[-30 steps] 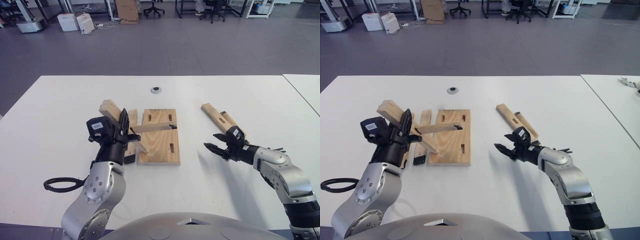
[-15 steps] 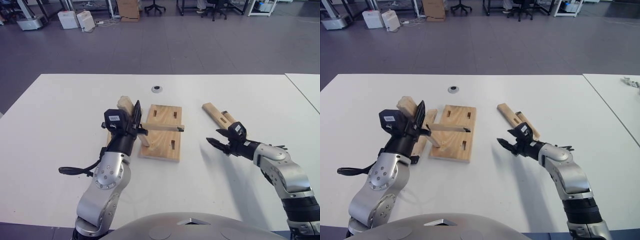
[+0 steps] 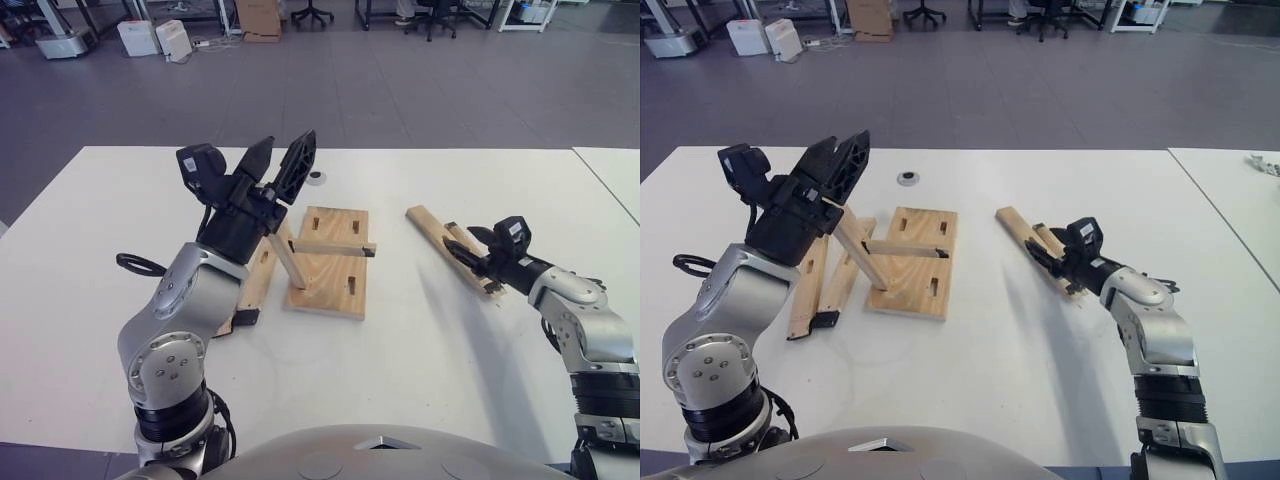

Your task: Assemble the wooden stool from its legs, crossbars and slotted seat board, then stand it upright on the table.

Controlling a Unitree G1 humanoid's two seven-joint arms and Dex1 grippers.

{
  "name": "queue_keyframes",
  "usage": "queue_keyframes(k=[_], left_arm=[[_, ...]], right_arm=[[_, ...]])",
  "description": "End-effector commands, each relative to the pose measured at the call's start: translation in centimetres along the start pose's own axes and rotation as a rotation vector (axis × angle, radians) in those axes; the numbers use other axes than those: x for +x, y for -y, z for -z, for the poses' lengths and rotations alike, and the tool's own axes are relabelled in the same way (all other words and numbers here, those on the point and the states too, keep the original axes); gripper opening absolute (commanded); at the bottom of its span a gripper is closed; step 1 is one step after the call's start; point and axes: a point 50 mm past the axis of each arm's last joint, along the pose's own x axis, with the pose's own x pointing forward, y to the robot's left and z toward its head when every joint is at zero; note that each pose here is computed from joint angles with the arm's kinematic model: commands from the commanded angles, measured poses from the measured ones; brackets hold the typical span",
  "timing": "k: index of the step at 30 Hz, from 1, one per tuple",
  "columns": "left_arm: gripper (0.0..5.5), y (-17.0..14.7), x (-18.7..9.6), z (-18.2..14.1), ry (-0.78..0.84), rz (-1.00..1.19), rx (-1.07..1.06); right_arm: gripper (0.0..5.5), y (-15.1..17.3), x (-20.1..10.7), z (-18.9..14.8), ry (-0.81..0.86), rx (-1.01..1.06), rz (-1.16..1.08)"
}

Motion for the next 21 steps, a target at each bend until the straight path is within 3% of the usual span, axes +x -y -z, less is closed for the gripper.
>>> queue_keyframes(k=[1, 5, 7, 11, 15, 21], left_arm=[[4.78, 1.3, 0.7, -0.1, -0.066, 0.051, 0.028], [5.36, 3.8, 1.7, -4.2, 0.091, 0.186, 0.021], [5.36, 3.7, 1.8, -6.3, 0.15, 0.2, 0.042], [5.36, -1.8, 2.0, -7.9, 0.162, -0.078, 0.146], [5.36, -8.2, 0.5, -2.1, -0.174, -0.367, 0.371], [5.18, -10.8, -3.8, 6.1, -0.623, -0.337, 0.438]], right_arm=[[3.21, 1.2, -0.4, -0.8, 0.014, -0.035, 0.047], [3.21, 1.1, -0.4, -0.9, 0.023, -0.038, 0.054], [3.21, 1.0, -0.4, -0.9, 0.028, -0.038, 0.057], [3.21, 0.9, -0.1, -1.1, 0.036, -0.044, 0.059], [3.21, 0.9, 0.3, -1.0, 0.021, -0.044, 0.068], [3.21, 0.7, 0.8, -0.3, -0.019, -0.056, 0.059]])
